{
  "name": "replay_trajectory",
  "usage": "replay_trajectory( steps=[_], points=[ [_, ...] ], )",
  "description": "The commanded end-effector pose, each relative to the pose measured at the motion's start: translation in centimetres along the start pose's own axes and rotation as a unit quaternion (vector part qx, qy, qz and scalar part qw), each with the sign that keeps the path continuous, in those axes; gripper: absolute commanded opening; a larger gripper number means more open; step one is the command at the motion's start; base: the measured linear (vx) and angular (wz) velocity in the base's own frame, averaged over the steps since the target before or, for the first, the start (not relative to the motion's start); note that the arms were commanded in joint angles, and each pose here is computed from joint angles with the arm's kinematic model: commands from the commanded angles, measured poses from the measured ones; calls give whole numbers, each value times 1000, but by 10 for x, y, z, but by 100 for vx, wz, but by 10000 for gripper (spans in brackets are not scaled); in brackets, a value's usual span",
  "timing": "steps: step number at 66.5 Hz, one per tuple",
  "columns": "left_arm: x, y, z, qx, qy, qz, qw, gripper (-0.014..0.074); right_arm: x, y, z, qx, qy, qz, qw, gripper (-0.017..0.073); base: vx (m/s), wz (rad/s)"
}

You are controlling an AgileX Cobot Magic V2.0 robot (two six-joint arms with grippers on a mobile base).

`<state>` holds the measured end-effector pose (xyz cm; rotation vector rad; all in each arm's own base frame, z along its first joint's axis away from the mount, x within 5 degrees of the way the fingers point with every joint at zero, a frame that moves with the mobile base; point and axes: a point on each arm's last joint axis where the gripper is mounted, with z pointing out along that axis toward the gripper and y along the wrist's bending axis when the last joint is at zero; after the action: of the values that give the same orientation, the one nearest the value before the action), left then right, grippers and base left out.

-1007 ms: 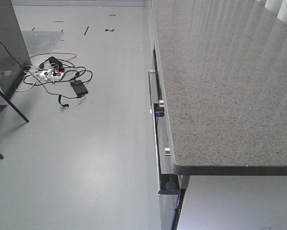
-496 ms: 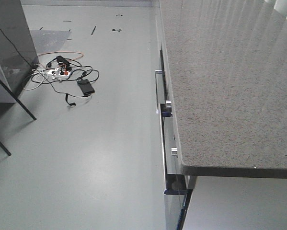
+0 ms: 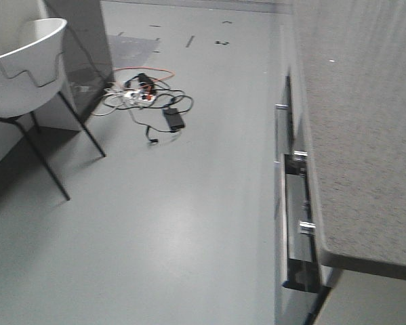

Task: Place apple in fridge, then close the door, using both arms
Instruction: 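Turn the base away from the counter, holding the apple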

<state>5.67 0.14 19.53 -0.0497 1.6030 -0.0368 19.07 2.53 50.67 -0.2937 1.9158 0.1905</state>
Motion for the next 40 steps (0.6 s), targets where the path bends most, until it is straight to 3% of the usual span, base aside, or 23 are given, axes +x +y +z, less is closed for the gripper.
replay_trajectory(
  steps=[1, 40],
  points=[
    [-1, -2, 0, 10, -26, -1, 1000, -8, -15, 1, -14, 10, -62, -5, 998, 150, 2, 44],
    [-1, -2, 0, 10, -26, -1, 1000, -8, -15, 1, -14, 10, -62, -5, 998, 150, 2, 42]
  ],
)
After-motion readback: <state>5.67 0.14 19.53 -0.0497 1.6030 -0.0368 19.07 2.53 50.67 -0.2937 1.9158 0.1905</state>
